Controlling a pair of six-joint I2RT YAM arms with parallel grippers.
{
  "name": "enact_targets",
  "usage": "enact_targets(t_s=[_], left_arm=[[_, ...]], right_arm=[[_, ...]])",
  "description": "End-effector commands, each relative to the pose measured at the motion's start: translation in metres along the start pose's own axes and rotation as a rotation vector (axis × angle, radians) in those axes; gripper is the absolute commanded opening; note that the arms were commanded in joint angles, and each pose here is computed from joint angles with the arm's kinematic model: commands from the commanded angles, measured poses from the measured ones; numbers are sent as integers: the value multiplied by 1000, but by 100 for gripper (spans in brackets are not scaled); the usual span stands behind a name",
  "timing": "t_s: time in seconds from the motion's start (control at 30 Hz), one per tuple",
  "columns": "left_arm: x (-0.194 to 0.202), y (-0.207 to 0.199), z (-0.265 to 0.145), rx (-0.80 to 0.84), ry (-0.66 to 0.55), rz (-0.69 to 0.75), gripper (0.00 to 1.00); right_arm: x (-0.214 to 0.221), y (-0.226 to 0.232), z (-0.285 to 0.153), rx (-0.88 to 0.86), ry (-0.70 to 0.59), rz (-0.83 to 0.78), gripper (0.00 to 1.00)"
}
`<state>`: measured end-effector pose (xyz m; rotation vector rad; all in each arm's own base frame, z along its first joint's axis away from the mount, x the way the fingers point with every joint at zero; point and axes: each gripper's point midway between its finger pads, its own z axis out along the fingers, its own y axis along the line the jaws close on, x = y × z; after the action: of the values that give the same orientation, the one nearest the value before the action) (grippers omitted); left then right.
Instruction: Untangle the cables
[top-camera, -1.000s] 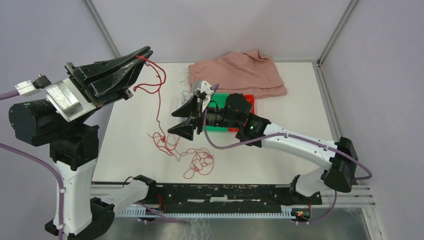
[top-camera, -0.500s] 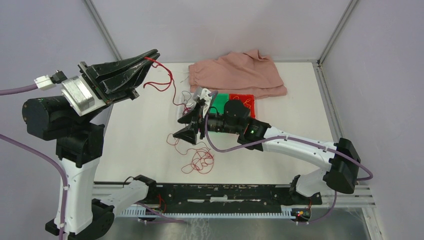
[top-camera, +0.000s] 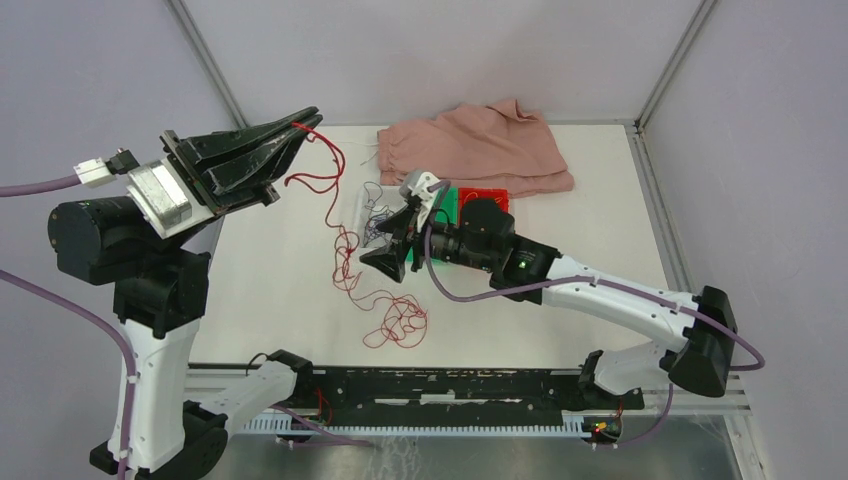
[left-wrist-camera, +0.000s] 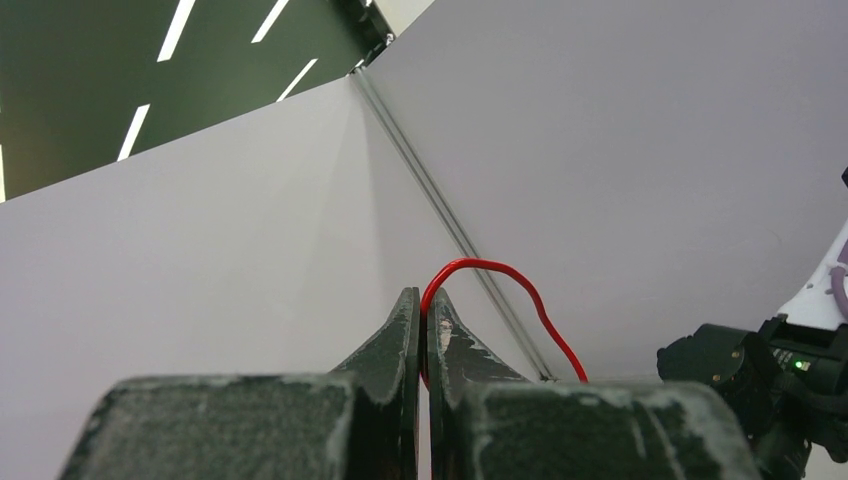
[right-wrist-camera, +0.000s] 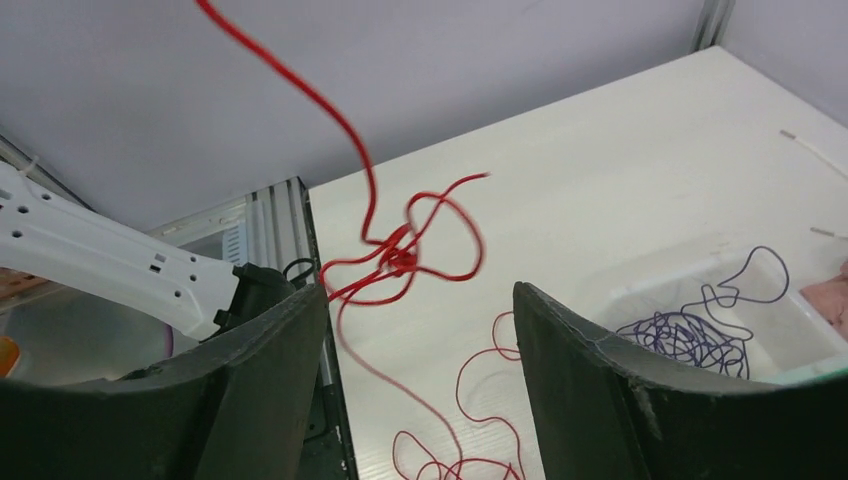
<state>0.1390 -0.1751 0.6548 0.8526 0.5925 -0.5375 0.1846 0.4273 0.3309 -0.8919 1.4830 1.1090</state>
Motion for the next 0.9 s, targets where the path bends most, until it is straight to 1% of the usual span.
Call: enact_targets(t_s=[0.0, 0.13, 0.23, 0.37, 0.47, 0.5, 0.53, 0.6, 0.63, 0.67, 0.7, 0.73, 0.77, 0.8, 0.87], left_arm=[[-6, -3, 0, 12, -27, -5, 3], [-4, -3, -1, 10, -24, -6, 3], [-5, -3, -1, 9, -23, -3, 3], [-5, -3, -2, 9, -23, -5, 3], [-5, -4, -2, 9, -25, -6, 3], [-5, -3, -2, 7, -25, -8, 3], [-5, -3, -2, 7, -25, -10, 3], [-6, -4, -2, 7, -30, -13, 3], [-6, -4, -2, 6, -30, -20, 3], [-7, -4, -2, 4, -32, -27, 3], [-7, -5, -2, 5, -32, -31, 3], [-7, -6, -2, 10, -31, -33, 3], [-7, -6, -3, 12, -32, -30, 3], [-8, -6, -3, 13, -33, -30, 3], [-11, -6, -3, 13, -36, -25, 3]], right_arm=[[-46, 11, -12, -20, -113, -44, 75], [-55, 32, -7, -137, -147, -24, 76], [-56, 50, -6, -235, -145, -14, 76], [-51, 56, -5, -273, -133, -6, 75], [-50, 59, 0, -292, -124, 2, 70], [-52, 58, 2, -289, -125, 3, 64], [-53, 56, 5, -276, -122, 12, 55], [-56, 48, 12, -237, -120, 26, 30], [-59, 47, 14, -227, -125, 34, 23], [-62, 46, 16, -223, -134, 38, 20], [-65, 45, 17, -219, -148, 42, 19], [-67, 45, 18, -216, -153, 43, 19], [-66, 44, 19, -211, -149, 41, 23], [-66, 42, 20, -199, -144, 44, 31], [-62, 38, 20, -174, -137, 51, 57]])
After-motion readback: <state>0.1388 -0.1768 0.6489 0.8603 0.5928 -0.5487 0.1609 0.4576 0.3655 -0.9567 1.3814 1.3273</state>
